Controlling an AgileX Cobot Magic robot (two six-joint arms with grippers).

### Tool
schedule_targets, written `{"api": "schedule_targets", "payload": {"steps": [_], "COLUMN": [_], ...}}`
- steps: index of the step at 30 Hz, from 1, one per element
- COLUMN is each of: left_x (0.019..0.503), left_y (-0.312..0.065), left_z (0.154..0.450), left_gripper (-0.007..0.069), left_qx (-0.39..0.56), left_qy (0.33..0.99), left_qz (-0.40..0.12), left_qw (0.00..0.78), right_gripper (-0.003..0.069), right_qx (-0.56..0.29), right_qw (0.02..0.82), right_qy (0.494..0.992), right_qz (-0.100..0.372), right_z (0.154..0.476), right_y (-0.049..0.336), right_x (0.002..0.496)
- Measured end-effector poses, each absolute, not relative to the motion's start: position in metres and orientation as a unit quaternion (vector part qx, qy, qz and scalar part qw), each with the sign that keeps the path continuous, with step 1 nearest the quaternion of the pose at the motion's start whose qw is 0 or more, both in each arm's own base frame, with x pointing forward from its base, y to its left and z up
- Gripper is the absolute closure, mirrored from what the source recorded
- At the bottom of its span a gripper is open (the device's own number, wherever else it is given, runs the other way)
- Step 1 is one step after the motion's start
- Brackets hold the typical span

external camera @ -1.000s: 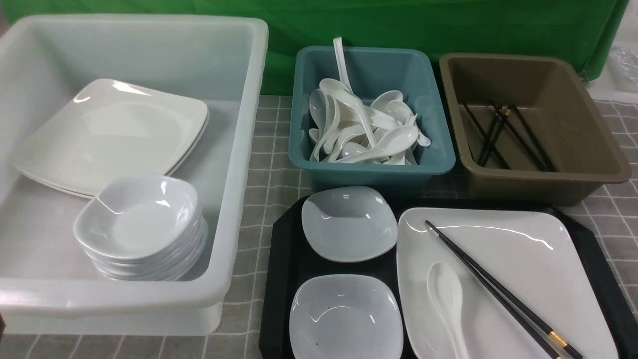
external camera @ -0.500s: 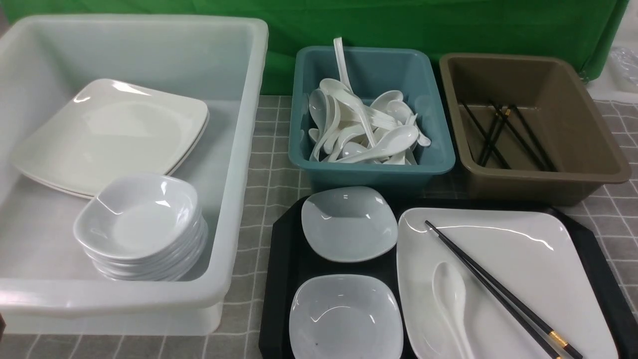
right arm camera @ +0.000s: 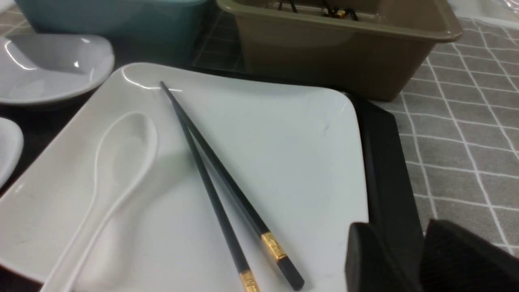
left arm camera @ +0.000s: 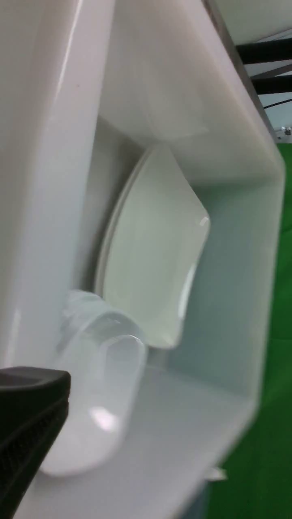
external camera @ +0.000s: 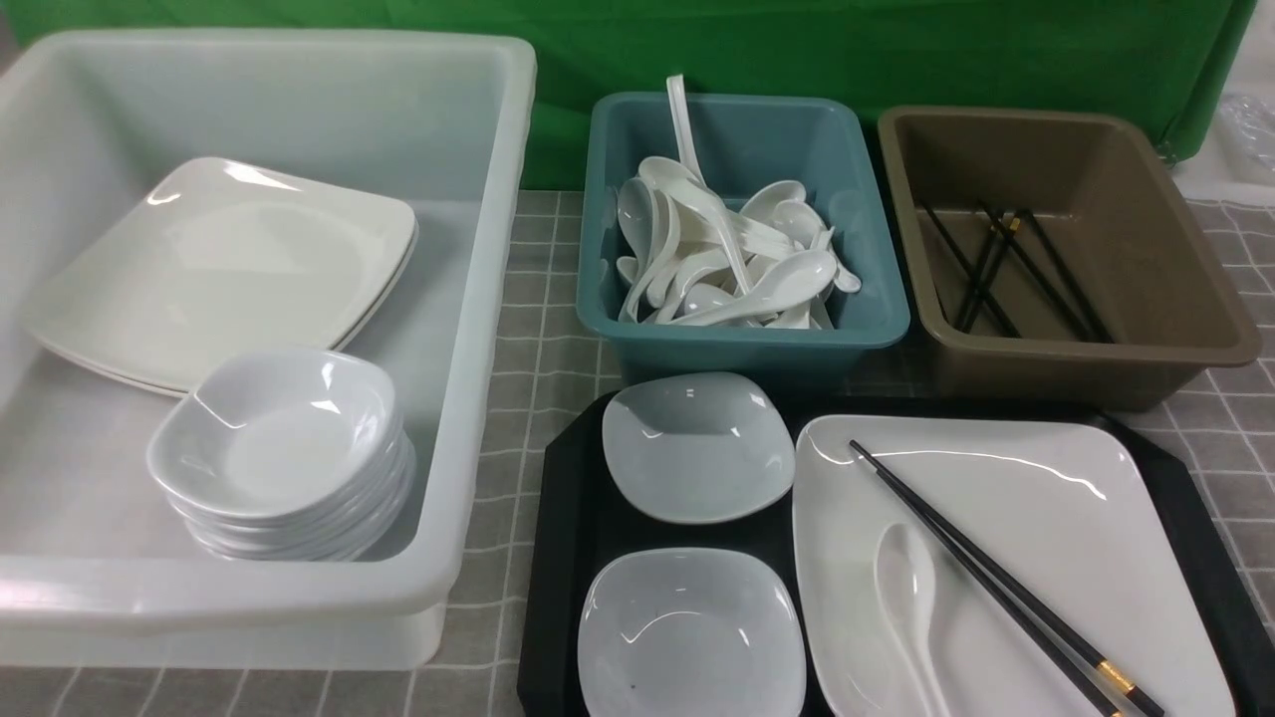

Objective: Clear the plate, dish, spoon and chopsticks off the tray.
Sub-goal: Use the right arm to grab a pair of chopsticks from the plate

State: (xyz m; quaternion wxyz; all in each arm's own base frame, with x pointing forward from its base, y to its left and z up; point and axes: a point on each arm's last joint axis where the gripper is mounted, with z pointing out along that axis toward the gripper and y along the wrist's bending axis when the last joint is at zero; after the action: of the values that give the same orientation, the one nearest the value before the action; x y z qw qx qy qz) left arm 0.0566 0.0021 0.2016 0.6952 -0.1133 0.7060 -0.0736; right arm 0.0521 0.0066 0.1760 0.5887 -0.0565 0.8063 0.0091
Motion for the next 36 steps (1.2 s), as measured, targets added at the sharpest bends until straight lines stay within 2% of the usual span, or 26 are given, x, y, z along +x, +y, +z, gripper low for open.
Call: {"api": "schedule_targets", "payload": {"steps": [3,6,9,11,13,15,16,18,20,25,31,34,36], "left_x": [0.056,0.055,0.053,0.051,0.051,0.064,0.064,0.083,0.093,0.125,0.133,0.129,0.127], "left_y": [0.005,0.008,0.007,0.000,-0.002,-0.009,-0.009,-0.017,-0.023,-0.066,-0.101,-0.110,-0.111], "left_z": [0.212,0.218,0.227,0.257,0.269,0.293,0.295,0.305,0.309,0.308,0.299,0.297,0.298], "left_gripper": [0.0617,0.0617,0.0617,0.0616,0.0616,0.0616,0.0616,0.0615,0.0615,0.0615,0.0611,0.0608,0.0606], "left_qx": [-0.227,-0.258,-0.256,-0.189,-0.165,-0.086,-0.081,-0.011,0.017,0.174,0.250,0.274,0.276], "left_qy": [0.635,0.595,0.591,0.631,0.648,0.718,0.719,0.775,0.789,0.819,0.809,0.803,0.801], "left_qz": [-0.189,-0.214,-0.226,-0.202,-0.190,-0.149,-0.146,-0.132,-0.139,-0.177,-0.205,-0.218,-0.222], "left_qw": [0.714,0.731,0.731,0.724,0.719,0.674,0.675,0.618,0.598,0.518,0.491,0.482,0.484], "right_gripper": [0.0421,0.0421,0.0421,0.0421,0.0421,0.0421,0.0421,0.0421,0.0421,0.0421,0.0421,0.0421,0.0421], "right_qx": [-0.057,-0.057,-0.057,-0.057,-0.057,-0.057,-0.057,-0.057,-0.057,-0.057,-0.049,0.067,0.110], "right_qw": [0.589,0.589,0.589,0.589,0.589,0.589,0.589,0.589,0.589,0.589,0.596,0.618,0.633], "right_qy": [0.806,0.806,0.806,0.806,0.806,0.806,0.806,0.806,0.806,0.806,0.801,0.773,0.748], "right_qz": [0.009,0.009,0.009,0.009,0.009,0.009,0.009,0.009,0.009,0.009,0.015,0.129,0.164], "right_z": [0.176,0.176,0.176,0.176,0.176,0.176,0.176,0.176,0.176,0.176,0.178,0.185,0.191], "right_y": [0.007,0.007,0.007,0.007,0.007,0.007,0.007,0.007,0.007,0.007,0.007,0.010,0.009], "right_x": [0.052,0.052,0.052,0.052,0.052,0.052,0.052,0.052,0.052,0.052,0.053,0.054,0.055]}}
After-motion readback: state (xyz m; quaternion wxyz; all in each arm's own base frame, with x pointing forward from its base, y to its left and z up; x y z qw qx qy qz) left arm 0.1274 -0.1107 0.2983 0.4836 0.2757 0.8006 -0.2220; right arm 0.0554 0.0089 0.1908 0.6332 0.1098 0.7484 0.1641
